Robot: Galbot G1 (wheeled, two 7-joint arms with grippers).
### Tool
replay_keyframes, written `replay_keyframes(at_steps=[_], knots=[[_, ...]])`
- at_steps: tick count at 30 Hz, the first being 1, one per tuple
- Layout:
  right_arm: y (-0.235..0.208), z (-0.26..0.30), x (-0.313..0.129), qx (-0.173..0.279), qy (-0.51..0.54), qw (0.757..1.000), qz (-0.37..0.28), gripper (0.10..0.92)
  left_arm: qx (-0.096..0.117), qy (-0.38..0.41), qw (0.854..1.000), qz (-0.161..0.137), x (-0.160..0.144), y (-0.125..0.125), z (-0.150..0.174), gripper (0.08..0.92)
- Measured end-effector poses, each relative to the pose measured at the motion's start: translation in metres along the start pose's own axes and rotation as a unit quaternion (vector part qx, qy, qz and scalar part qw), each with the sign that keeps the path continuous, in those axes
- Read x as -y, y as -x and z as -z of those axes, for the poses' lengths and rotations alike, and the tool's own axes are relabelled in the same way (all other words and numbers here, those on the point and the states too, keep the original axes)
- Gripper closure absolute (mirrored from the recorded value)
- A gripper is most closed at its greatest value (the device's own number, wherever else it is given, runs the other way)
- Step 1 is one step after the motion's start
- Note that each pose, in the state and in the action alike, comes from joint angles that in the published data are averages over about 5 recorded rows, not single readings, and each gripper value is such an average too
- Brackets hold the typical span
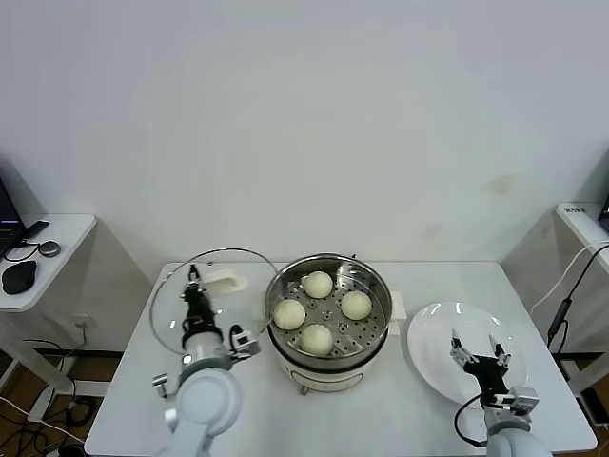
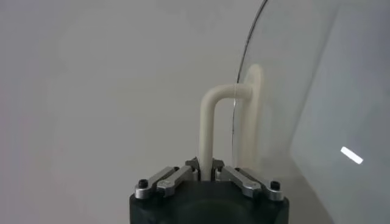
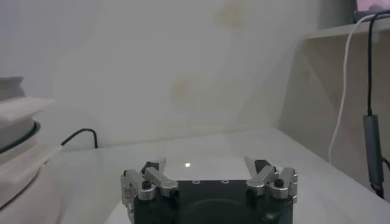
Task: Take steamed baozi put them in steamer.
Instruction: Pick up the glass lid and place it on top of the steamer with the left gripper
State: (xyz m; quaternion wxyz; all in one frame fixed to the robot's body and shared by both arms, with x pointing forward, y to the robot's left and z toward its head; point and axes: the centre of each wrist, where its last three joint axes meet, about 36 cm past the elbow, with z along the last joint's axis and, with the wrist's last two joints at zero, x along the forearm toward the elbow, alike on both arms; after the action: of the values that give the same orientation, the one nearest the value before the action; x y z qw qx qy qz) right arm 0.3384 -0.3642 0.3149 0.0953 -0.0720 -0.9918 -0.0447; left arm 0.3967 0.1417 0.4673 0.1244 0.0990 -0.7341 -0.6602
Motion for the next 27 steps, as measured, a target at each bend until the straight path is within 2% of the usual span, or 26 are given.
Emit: replay_keyframes(at_steps=[10, 18, 22, 27], knots=[[0.000, -0.003, 0.002, -0.002, -0.002, 1.000, -0.007, 0.200, 0.075, -0.019, 0.997, -0.010, -0.005, -0.012, 0.069, 0.827], [-0.003, -0.006, 0.005, -0.004, -0.006, 1.000, -0.016, 0.200, 0.137, -0.040, 0.989, -0.029, -0.006, -0.026, 0.118, 0.827], [-0.004, -0.006, 0.007, -0.004, -0.007, 1.000, -0.020, 0.200, 0.155, -0.040, 0.986, -0.036, -0.002, -0.031, 0.133, 0.827], [-0.004, -0.005, 0.008, -0.002, -0.006, 1.000, -0.022, 0.200, 0.165, -0.035, 0.985, -0.038, 0.005, -0.036, 0.143, 0.827]])
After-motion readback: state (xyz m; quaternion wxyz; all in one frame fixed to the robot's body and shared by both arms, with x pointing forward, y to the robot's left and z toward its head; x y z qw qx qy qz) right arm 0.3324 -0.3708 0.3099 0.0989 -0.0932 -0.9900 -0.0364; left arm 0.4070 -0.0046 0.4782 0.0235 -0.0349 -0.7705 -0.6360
